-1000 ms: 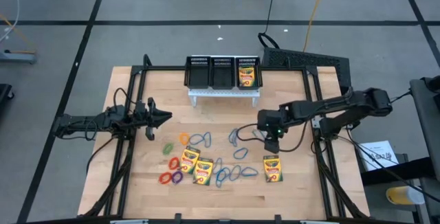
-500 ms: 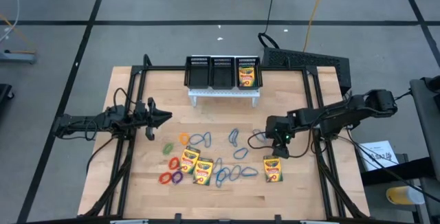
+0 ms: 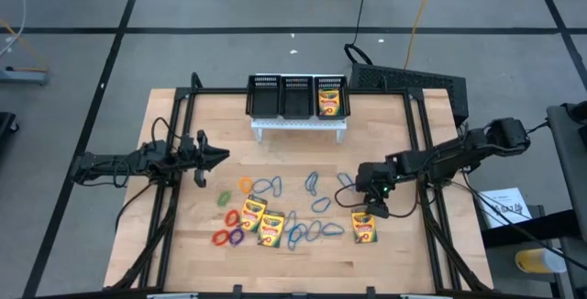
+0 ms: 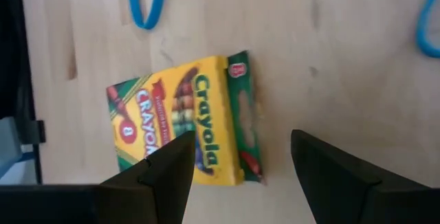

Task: Pick & Place Office Desk Supplies
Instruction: Put the crayon box into the right black bin

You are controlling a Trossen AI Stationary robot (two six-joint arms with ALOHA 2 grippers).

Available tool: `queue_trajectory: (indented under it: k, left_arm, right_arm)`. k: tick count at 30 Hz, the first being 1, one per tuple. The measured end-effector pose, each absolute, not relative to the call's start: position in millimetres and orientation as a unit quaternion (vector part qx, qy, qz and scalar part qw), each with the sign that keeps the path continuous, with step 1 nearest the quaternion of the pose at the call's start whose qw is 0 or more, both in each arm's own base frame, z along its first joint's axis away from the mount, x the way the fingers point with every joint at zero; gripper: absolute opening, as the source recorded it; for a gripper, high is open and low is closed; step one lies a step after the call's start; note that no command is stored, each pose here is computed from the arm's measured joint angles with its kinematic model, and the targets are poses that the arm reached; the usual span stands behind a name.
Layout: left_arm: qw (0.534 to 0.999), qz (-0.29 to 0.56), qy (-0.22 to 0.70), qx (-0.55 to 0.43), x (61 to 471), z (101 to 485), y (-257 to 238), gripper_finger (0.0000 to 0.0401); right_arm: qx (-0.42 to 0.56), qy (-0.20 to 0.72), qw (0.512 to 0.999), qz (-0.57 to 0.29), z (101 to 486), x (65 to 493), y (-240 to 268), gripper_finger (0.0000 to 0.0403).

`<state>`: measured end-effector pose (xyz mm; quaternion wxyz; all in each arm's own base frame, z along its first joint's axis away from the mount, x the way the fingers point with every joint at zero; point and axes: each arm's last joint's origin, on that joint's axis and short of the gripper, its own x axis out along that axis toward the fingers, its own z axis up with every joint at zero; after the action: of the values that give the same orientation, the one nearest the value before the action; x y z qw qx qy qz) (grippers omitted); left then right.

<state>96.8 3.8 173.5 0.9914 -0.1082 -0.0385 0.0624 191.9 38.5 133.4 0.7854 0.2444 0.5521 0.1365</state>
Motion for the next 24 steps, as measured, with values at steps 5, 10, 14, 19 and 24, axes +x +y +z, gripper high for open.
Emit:
queue_trajectory:
  k: [5, 10, 14, 19, 24]
  left_arm:
    - [0.991, 0.062, -0.038, -0.108, 97, 173, 4, 0.0056]
    - [0.991, 0.062, -0.038, -0.108, 97, 173, 4, 0.0056]
    - [0.991, 0.062, -0.038, -0.108, 97, 173, 4, 0.0056]
    - [0.991, 0.062, -0.038, -0.108, 97, 173, 4, 0.0056]
    - [0.991, 0.062, -0.038, -0.108, 97, 173, 4, 0.0056]
  right_arm:
    - [0.236, 0.558, 0.782, 0.148, 133, 190, 45, 0.0228]
    - [0.229, 0.561, 0.78, 0.157, 133, 189, 49, 0.0228]
    - [0.223, 0.562, 0.78, 0.16, 133, 189, 50, 0.0215]
    - [0.217, 0.561, 0.785, 0.15, 132, 189, 49, 0.0175]
    - [0.218, 0.56, 0.785, 0.148, 132, 189, 48, 0.0127]
